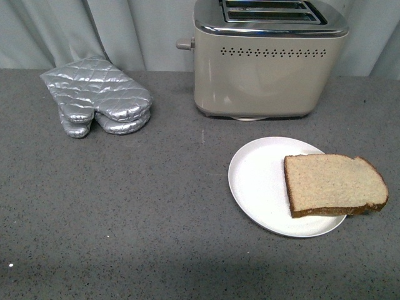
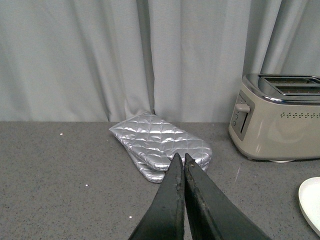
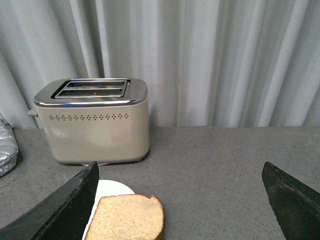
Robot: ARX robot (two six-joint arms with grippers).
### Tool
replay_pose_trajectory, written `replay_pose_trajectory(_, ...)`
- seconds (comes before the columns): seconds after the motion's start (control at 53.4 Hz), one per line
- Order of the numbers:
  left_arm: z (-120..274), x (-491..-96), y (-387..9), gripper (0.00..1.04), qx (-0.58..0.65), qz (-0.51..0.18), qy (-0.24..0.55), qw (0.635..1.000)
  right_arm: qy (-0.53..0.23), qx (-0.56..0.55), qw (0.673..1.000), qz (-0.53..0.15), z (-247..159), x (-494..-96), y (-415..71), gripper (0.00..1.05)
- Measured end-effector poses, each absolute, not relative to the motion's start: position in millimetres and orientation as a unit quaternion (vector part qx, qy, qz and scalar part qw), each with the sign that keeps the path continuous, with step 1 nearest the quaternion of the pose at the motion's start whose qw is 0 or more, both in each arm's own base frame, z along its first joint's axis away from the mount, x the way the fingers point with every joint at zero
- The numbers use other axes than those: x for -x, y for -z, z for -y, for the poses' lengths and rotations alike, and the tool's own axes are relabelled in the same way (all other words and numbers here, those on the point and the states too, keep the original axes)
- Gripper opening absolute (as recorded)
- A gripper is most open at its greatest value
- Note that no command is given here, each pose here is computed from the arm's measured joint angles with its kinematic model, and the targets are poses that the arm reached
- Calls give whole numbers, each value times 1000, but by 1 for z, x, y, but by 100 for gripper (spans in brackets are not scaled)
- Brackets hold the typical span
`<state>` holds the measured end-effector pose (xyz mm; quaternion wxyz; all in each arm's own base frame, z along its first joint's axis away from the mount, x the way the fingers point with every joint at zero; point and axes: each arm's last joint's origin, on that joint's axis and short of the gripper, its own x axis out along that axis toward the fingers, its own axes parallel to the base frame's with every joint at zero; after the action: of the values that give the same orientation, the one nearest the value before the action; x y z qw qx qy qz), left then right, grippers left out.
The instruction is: Put bread into toaster
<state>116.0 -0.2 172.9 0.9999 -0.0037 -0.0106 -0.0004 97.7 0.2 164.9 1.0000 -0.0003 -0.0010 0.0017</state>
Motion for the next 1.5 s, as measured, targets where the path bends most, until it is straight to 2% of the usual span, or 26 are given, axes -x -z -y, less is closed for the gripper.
replay_pose_trajectory(0.412, 0, -106, -172, 4, 4, 10, 0, 1000, -2, 0, 1000, 1, 0, -98, -165, 95)
replay_pose_trajectory(0.468, 0, -101, -168, 4, 4, -7, 1, 1000, -2, 0, 1000, 1, 0, -98, -165, 95)
replay_pose_trajectory(0.712, 0, -97, -169, 4, 4, 7, 1, 1000, -2, 0, 1000, 1, 0, -98, -165, 95)
replay_pose_trajectory(0.843, 0, -97, -169, 23, 4, 7, 1, 1000, 7, 14, 1000, -16, 0, -98, -164, 95)
replay_pose_trajectory(0.918, 0, -97, -169, 43, 4, 8, 1, 1000, 0, 72, 989, -125, 0, -108, -162, 95)
replay_pose_trajectory(1.03, 0, -97, -170, 61, 4, 8, 1, 1000, -18, 70, 980, -184, 4, -129, -159, 95)
replay_pose_trajectory(1.161, 0, -97, -170, 90, 4, 8, 1, 1000, -37, 31, 963, -264, 16, -172, -152, 95)
replay_pose_trajectory(1.236, 0, -97, -170, 100, 4, 8, 1, 1000, -43, 4, 951, -307, 22, -189, -144, 95)
replay_pose_trajectory(1.404, 0, -97, -170, 98, 3, 8, 1, 1000, -77, -91, 899, -421, 41, -237, -116, 95)
replay_pose_trajectory(1.498, 0, -97, -170, 98, 3, 8, 1, 1000, -115, -133, 874, -452, 46, -257, -107, 95)
